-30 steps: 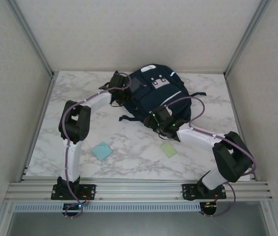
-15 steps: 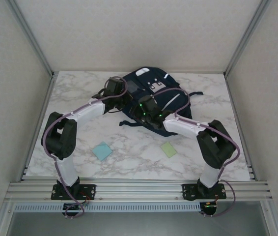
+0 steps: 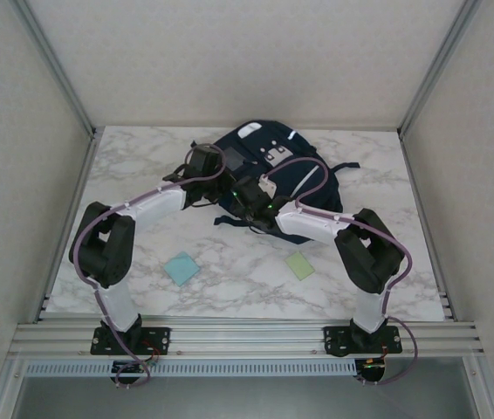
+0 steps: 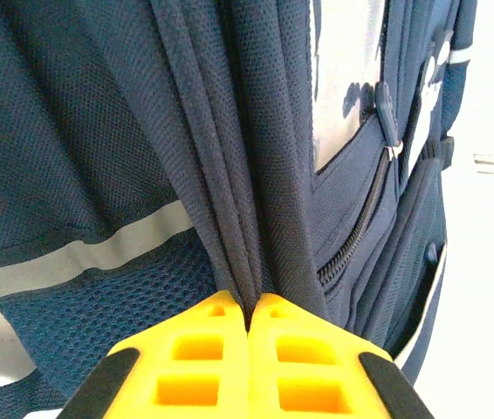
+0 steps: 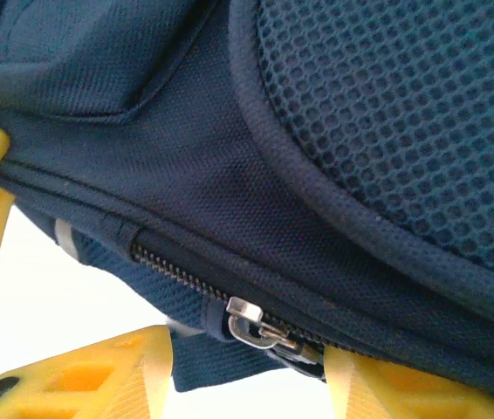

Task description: Pack the student bag

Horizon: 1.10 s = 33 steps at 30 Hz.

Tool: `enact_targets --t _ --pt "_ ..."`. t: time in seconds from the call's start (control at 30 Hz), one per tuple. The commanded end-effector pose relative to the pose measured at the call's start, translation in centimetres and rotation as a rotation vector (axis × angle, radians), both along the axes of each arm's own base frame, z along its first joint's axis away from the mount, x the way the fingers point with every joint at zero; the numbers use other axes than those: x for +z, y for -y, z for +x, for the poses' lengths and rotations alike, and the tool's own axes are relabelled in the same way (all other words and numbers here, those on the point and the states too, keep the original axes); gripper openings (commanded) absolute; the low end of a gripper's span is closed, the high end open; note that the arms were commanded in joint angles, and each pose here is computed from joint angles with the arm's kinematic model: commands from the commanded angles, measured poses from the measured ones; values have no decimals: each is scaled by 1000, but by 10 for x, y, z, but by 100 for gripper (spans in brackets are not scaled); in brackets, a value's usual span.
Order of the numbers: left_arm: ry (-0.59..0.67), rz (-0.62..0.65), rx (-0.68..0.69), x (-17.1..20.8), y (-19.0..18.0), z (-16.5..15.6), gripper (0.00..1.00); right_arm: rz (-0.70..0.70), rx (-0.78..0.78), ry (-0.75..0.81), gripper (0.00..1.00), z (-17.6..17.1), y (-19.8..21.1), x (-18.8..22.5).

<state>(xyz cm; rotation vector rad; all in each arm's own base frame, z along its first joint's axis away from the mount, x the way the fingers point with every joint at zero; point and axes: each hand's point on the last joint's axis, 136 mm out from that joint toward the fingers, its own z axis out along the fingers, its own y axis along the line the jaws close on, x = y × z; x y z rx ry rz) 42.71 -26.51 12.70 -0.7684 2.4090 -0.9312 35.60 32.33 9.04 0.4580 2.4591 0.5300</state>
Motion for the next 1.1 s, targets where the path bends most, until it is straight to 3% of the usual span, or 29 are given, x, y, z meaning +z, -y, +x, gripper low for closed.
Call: enact_targets --t 0.0,0.3,0.47,0.67,1.07 --pt "56 -47 -3 32 1 -1 0 -155 -65 56 50 20 22 1" --pt "54 -27 -9 35 -4 -6 0 -296 -111 104 46 30 42 -1" --pt "42 -12 -1 31 -11 -5 0 -299 -26 135 20 33 36 5" --pt "29 45 26 22 -30 2 0 -317 122 120 0 23 41 4" --pt "27 107 77 20 -56 19 0 -202 388 -4 0 -15 59 -4"
